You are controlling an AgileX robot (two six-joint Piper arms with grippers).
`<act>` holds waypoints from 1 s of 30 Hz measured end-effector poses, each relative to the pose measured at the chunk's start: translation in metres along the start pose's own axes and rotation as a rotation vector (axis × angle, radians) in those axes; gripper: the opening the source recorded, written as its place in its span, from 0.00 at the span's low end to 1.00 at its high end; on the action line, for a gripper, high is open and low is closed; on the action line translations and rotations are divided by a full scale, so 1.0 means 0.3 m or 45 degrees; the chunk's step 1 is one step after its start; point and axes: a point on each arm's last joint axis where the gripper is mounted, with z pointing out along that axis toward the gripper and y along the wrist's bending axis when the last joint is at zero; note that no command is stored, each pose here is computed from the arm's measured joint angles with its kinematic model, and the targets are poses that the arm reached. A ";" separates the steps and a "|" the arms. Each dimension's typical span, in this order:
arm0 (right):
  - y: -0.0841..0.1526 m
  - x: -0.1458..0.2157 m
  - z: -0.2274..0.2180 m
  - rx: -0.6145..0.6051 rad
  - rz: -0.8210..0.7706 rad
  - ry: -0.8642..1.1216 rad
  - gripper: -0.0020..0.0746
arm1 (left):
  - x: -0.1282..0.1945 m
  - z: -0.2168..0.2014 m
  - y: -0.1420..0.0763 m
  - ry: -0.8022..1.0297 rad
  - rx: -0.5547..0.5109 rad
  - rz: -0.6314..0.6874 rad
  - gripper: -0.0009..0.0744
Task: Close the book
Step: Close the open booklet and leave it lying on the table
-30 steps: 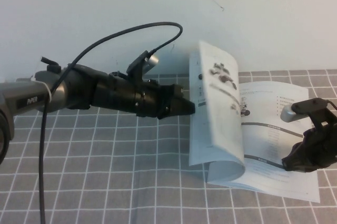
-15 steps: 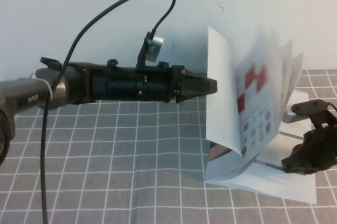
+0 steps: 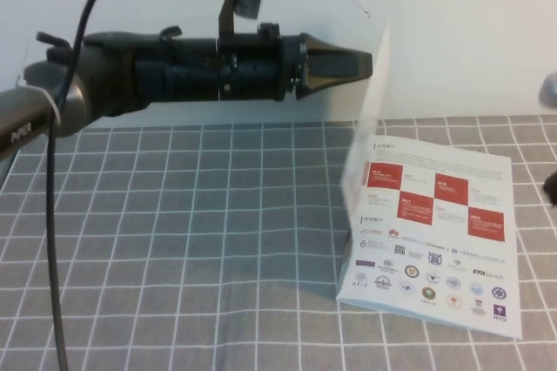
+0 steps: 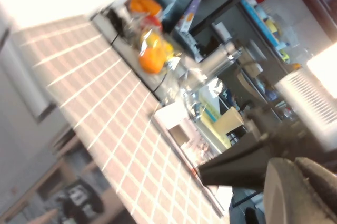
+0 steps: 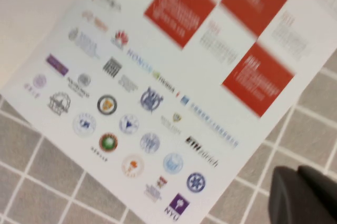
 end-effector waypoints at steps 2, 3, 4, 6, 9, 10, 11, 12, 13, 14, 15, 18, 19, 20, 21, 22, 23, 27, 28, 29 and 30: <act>0.004 -0.033 -0.078 0.026 -0.008 -0.085 0.02 | -0.015 -0.002 -0.026 -0.006 0.013 0.030 0.01; 0.005 -0.052 -0.118 0.040 -0.018 -0.135 0.02 | -0.027 -0.004 -0.046 -0.009 0.024 0.054 0.01; 0.009 -0.069 -0.154 0.043 -0.019 -0.180 0.02 | -0.031 -0.004 -0.052 -0.010 0.029 0.062 0.01; 0.015 -0.098 -0.207 0.041 -0.018 -0.255 0.02 | -0.036 -0.004 -0.057 -0.011 0.034 0.070 0.01; 0.024 -0.130 -0.246 0.013 -0.031 -0.328 0.02 | -0.042 -0.004 -0.063 -0.010 0.035 0.063 0.01; 0.028 -0.137 -0.252 -0.005 -0.034 -0.347 0.02 | -0.046 -0.005 -0.069 -0.012 0.037 0.061 0.01; 0.031 -0.141 -0.248 -0.026 -0.034 -0.354 0.02 | -0.051 -0.006 -0.079 -0.011 0.037 0.071 0.01; 0.033 -0.144 -0.237 -0.044 -0.035 -0.351 0.02 | -0.060 -0.007 -0.093 -0.016 0.043 0.086 0.01; 0.033 -0.148 -0.219 -0.068 -0.034 -0.339 0.02 | -0.068 -0.009 -0.107 -0.018 0.046 0.099 0.01; 0.032 -0.152 -0.193 -0.092 -0.026 -0.319 0.02 | -0.079 -0.011 -0.128 -0.019 0.049 0.127 0.01; 0.032 -0.153 -0.164 -0.114 -0.020 -0.295 0.02 | -0.089 -0.015 -0.152 -0.008 0.043 0.167 0.01; 0.024 -0.131 -0.011 -0.153 -0.019 -0.168 0.02 | -0.108 -0.030 -0.230 0.077 -0.013 0.307 0.01; 0.020 -0.115 0.055 -0.160 -0.013 -0.117 0.02 | -0.111 -0.036 -0.250 0.116 -0.044 0.345 0.01; 0.019 -0.097 0.123 -0.166 -0.007 -0.066 0.02 | -0.113 -0.044 -0.273 0.156 -0.075 0.381 0.01; 0.017 -0.079 0.175 -0.173 0.001 -0.020 0.02 | -0.113 -0.050 -0.289 0.182 -0.103 0.405 0.01; 0.013 -0.055 0.246 -0.179 0.020 0.037 0.02 | -0.113 -0.056 -0.303 0.207 -0.129 0.426 0.01; 0.013 -0.038 0.298 -0.188 0.030 0.081 0.02 | -0.110 -0.068 -0.326 0.247 -0.175 0.460 0.01; 0.014 0.003 0.436 -0.207 0.055 0.179 0.02 | -0.099 -0.105 -0.388 0.336 -0.308 0.517 0.01; 0.015 0.009 0.458 -0.208 0.054 0.192 0.02 | -0.096 -0.115 -0.402 0.354 -0.341 0.530 0.01; 0.018 0.018 0.482 -0.211 0.054 0.211 0.02 | -0.096 -0.127 -0.420 0.365 -0.388 0.552 0.01; 0.023 0.026 0.502 -0.219 0.055 0.231 0.02 | -0.096 -0.140 -0.438 0.372 -0.438 0.574 0.01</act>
